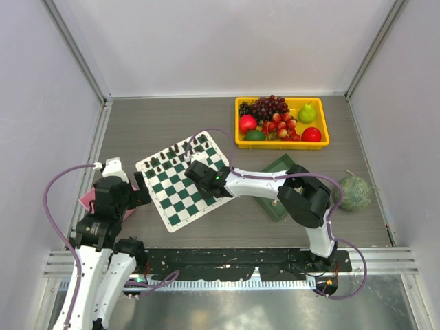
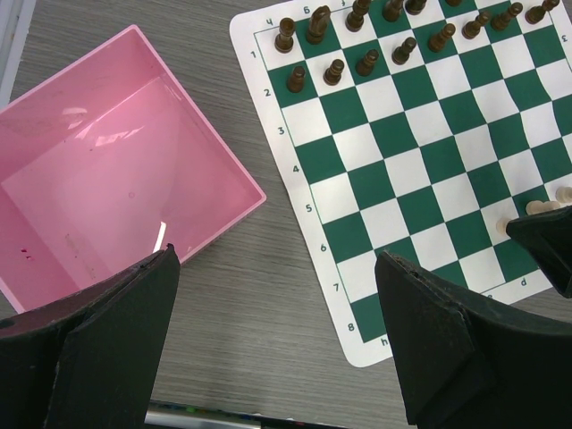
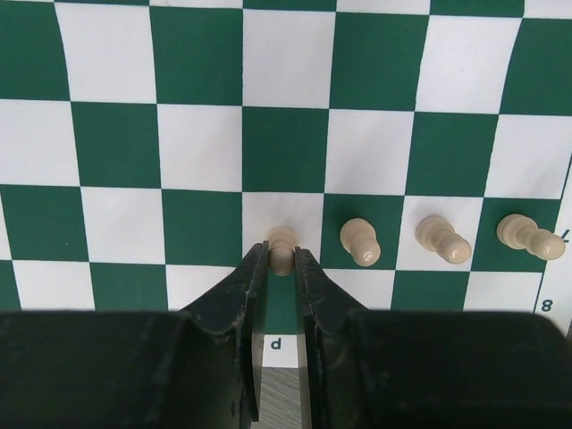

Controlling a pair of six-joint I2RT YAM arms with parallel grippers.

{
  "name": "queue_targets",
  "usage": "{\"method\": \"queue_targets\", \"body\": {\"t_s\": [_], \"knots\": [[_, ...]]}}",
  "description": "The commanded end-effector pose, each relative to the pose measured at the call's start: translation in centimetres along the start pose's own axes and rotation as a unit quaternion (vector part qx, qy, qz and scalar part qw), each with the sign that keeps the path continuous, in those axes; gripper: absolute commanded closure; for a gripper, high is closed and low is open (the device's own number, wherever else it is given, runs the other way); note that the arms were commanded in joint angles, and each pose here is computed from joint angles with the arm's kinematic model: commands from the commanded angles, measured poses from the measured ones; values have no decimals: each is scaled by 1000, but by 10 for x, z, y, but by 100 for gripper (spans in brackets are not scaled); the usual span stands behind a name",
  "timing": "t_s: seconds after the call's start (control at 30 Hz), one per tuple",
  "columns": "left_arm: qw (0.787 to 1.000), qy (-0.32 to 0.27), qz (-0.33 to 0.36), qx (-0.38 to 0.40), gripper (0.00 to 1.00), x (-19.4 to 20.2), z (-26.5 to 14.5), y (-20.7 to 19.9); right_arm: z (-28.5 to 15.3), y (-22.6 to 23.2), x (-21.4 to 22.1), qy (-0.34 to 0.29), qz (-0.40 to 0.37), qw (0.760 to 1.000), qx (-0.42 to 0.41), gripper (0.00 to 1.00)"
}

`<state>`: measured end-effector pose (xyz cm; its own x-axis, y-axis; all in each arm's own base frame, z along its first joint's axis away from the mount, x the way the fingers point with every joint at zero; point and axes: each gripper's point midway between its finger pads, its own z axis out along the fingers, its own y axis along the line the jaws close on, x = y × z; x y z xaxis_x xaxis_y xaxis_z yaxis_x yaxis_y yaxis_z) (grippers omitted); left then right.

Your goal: Set up the chess pieces on the board

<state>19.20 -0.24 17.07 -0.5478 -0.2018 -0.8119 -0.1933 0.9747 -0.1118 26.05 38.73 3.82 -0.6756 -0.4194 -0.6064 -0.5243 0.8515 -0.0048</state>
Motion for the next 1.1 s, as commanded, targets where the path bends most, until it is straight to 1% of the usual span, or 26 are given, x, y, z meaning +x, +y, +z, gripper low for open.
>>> {"method": "queue_targets", "body": {"t_s": [0.0,0.4,0.63,0.9,1.07], "knots": [[999,-33,-7,10,1,-19,-4,-4,-4,3,-24,-31,10,999,-6,80],[999,-32,-7,10,1,-18,-3,-4,-19,2,-39,-54,17,998,-8,80],[999,-32,-7,10,1,-18,-4,-4,-17,4,-40,-52,17,998,-10,79],[999,-33,-7,10,1,-18,-3,-4,-8,4,-31,-41,18,999,-10,79],[999,-33,-7,11,1,-19,-4,-5,-4,6,-28,-37,16,999,-13,75]]}}
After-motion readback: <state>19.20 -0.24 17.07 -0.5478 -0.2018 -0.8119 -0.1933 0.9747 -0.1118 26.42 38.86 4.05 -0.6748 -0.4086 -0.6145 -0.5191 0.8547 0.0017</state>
